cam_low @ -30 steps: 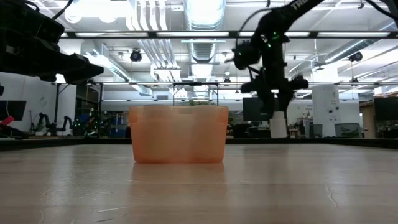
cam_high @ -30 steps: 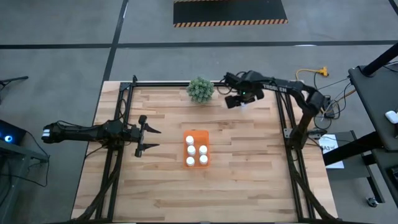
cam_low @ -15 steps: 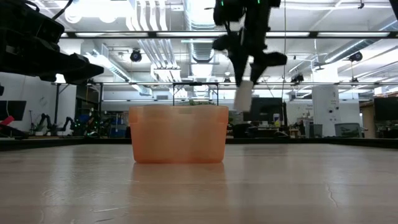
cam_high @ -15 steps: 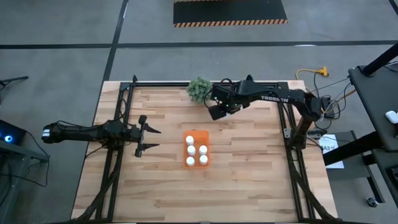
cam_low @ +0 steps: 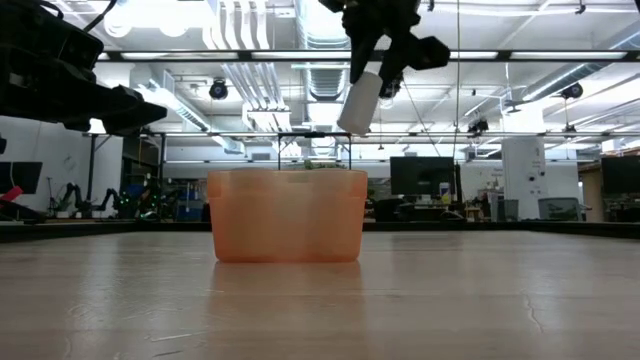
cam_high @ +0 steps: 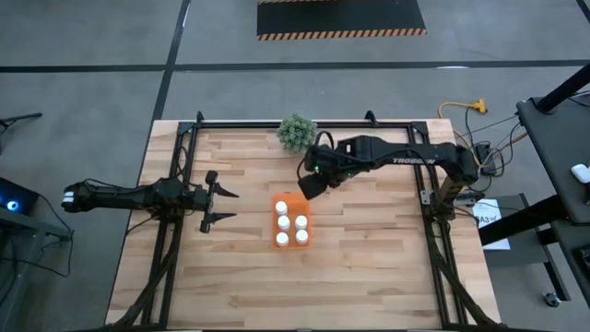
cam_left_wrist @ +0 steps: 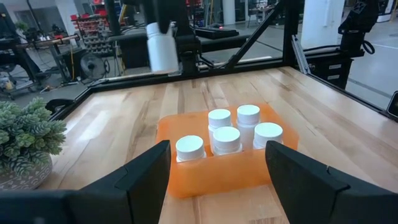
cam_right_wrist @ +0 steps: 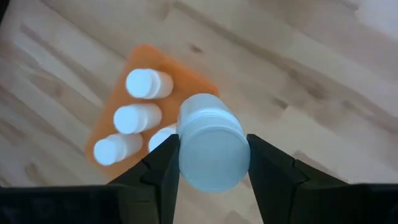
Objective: Pick and place pill bottles into a basket
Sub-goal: Put the white pill bottle into the orange bin
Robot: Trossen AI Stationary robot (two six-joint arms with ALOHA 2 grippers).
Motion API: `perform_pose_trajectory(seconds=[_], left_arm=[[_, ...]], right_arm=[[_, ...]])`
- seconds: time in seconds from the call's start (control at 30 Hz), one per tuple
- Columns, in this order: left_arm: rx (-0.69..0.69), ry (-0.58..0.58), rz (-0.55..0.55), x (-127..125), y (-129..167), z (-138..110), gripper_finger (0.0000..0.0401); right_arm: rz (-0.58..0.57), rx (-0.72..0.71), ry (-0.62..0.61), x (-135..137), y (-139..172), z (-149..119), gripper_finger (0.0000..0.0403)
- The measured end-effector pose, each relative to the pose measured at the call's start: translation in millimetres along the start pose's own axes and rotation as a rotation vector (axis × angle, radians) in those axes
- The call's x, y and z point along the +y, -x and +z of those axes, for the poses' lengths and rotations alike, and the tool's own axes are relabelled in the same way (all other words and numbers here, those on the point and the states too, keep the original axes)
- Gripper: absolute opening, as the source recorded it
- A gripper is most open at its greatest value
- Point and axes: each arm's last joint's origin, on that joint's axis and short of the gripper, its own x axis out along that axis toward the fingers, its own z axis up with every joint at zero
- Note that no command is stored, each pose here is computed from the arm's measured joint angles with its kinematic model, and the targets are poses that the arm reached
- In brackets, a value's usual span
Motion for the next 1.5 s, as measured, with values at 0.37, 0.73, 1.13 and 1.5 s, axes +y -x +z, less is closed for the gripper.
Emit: perform_pose_trajectory(seconds=[0.37,0.73,1.13,1.5], left_arm=[[0.0,0.0,0.0,0.0,-0.1,0.0,0.0245],[-0.001,0.0,0.0,0.0,0.0,0.1,0.0245],[0.0,0.0,0.0,0.0,0.0,0.0,0.0245],[0.001,0.0,0.0,0.0,0.0,-0.1,0.0245]], right_arm=[[0.007,0.041,0.098,38.1,-19.3,-1.9,0.0144],[-0.14,0.145,0.259,68.3,-55.5,9.2,0.0144],[-0.156,0.144,0.266,68.9,-66.5,5.1,0.0144],[-0.12,0.117,0.329,72.4,-76.6,6.4,0.0144]])
